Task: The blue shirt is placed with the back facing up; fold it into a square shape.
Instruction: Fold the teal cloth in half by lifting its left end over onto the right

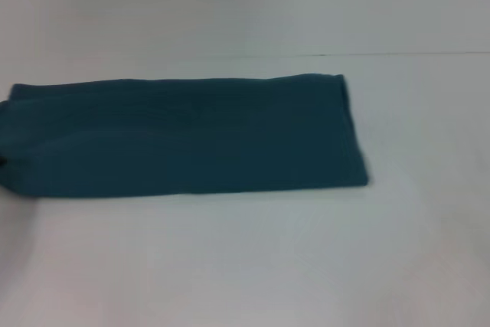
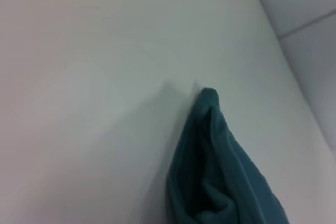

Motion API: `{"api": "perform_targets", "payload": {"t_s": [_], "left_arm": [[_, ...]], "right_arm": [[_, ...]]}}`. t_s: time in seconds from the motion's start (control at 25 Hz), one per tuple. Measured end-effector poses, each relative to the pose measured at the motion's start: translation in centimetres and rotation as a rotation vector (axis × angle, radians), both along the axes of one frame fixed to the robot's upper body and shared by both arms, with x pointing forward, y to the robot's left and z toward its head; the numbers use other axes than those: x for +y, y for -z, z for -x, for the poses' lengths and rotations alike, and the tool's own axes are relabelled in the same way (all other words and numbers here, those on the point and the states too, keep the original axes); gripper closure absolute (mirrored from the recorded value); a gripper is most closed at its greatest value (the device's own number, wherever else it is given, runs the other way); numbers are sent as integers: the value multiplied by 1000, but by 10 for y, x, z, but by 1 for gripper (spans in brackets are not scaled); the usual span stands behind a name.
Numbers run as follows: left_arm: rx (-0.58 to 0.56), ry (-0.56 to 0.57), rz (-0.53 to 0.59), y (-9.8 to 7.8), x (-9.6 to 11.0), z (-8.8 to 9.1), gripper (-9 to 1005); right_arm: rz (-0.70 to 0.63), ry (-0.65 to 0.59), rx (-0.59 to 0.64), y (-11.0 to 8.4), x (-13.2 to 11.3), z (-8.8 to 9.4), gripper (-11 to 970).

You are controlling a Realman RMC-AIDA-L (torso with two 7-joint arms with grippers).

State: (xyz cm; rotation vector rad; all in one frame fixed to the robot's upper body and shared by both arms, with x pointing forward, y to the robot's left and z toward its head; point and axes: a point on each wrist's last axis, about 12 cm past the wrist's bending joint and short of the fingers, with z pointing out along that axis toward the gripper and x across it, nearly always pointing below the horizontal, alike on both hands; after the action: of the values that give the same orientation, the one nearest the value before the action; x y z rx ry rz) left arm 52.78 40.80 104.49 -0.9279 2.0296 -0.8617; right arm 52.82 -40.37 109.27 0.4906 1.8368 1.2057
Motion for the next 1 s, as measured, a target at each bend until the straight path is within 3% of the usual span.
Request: {"api": "perform_targets", "payload": {"t_s": [0.2,0.36,0.8,1.0], "left_arm": [[2,-44,-34,-6,18,1,891],[-93,17,-15,-21,10,-7,890],[-342,343,111,-84,-52,-57,889],[-381,465,132,-95,-92,-74,890]], "right_arm": [[1,-6,-2,-1,2,-2,214],[-2,-9,-3,-1,4,-3,214],[-1,-19,-13,-2,5,-4,214],[-3,-25,-13,-2,7,-4,214]]}}
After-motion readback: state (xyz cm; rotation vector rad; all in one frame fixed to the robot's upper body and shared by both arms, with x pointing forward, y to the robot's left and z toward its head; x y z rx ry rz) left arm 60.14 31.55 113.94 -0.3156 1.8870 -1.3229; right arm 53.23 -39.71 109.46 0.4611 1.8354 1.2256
